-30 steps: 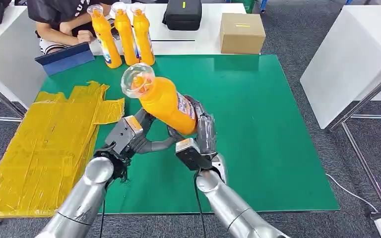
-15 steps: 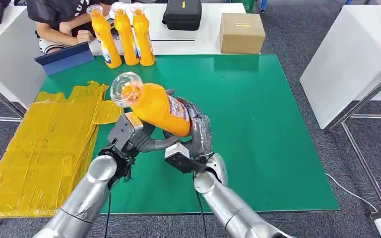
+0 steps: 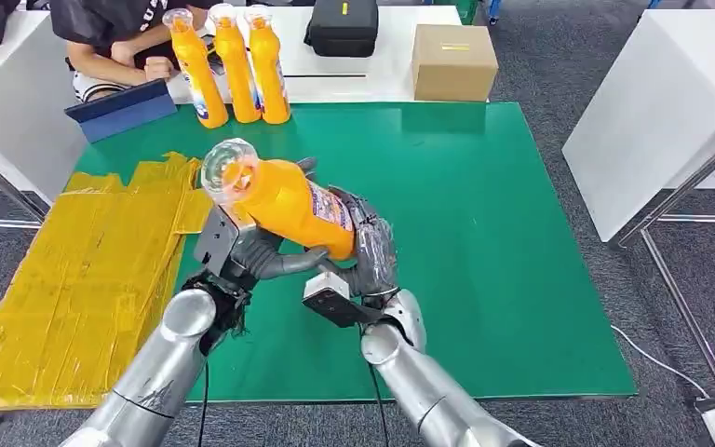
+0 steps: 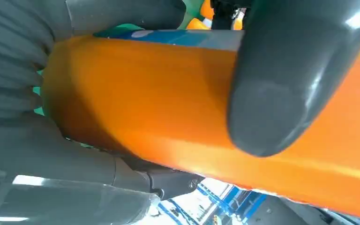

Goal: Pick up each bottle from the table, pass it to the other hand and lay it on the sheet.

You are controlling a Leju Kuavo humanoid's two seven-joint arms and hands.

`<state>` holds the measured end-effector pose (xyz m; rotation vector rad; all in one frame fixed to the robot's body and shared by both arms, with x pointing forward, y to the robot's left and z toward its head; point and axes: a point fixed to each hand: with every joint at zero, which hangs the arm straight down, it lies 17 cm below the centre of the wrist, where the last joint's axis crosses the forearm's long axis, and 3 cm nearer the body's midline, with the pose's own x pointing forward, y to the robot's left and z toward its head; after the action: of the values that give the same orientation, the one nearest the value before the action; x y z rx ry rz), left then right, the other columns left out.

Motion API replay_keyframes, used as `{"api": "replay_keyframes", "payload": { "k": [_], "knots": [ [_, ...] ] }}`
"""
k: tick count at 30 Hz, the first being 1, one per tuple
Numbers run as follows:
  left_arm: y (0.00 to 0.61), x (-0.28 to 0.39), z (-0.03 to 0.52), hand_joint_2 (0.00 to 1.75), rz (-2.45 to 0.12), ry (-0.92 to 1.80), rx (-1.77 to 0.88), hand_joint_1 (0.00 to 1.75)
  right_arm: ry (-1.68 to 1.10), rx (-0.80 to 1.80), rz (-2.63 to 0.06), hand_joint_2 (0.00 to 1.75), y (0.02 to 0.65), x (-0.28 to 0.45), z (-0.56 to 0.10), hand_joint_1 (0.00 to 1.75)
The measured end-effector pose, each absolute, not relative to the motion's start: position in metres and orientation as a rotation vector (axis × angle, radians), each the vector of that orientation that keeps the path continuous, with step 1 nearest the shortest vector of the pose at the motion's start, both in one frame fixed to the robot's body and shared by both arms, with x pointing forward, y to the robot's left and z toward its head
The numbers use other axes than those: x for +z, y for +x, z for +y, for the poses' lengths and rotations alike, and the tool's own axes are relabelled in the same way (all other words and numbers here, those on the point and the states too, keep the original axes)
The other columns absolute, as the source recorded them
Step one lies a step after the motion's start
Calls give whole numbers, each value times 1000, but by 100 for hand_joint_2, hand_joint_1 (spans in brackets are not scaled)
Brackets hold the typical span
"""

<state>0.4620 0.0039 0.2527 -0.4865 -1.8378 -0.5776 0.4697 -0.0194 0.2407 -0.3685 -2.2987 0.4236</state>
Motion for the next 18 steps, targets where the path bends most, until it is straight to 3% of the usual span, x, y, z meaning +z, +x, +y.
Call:
{"api": "replay_keyframes", "payload": {
  "k": [18],
  "knots": [
    [469,266,36,175,-1827,-562,-395,0,-383,415,-2295,175,472,245,-16,175]
  ]
}}
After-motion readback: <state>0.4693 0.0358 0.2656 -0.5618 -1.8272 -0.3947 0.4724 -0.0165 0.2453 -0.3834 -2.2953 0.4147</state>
